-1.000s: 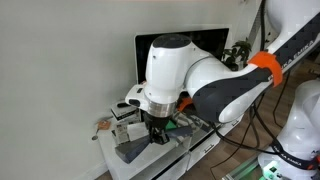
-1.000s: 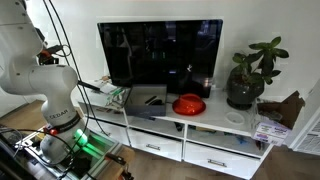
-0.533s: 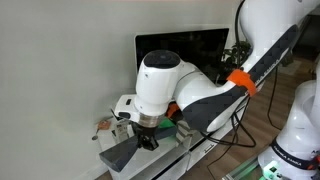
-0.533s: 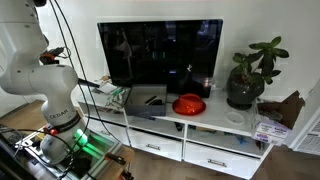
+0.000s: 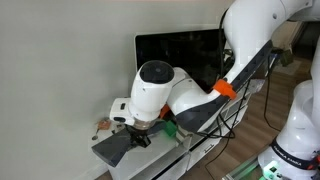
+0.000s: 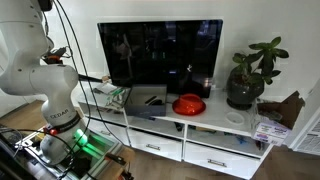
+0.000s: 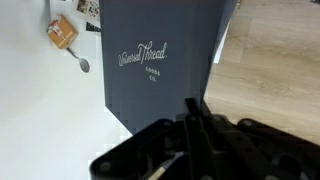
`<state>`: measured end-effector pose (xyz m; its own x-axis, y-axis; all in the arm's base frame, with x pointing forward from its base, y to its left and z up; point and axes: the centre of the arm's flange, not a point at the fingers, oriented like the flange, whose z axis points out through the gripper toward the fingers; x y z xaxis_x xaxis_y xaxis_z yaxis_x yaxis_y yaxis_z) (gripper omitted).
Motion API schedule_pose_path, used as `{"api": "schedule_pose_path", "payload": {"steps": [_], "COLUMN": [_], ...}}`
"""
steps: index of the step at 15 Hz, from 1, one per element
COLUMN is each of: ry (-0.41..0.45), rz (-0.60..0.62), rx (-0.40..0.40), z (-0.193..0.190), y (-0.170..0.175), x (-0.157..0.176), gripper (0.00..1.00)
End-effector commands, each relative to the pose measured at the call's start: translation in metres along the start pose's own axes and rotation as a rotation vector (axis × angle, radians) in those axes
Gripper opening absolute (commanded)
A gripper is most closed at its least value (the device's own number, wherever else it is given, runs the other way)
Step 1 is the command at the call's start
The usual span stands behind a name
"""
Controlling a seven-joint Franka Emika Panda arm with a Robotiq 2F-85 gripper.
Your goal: Remove the lid from the shoe box and put it on the left of the television stand
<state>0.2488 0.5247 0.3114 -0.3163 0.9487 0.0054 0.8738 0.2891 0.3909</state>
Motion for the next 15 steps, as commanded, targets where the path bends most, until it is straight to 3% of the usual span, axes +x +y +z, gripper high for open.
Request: {"api": "schedule_pose_path", "payload": {"steps": [1, 8, 15], "ry": [-0.019, -0.087, -0.131], "rz": [-0.005, 0.039, 0.079], "rx": [-0.046, -0.159, -0.216], "z": [0.021, 0.057, 0.088], "y": [0.002, 0.006, -0.002], "x": [0.012, 0.009, 0.003], "gripper": [0.01, 0.01, 0.01]}}
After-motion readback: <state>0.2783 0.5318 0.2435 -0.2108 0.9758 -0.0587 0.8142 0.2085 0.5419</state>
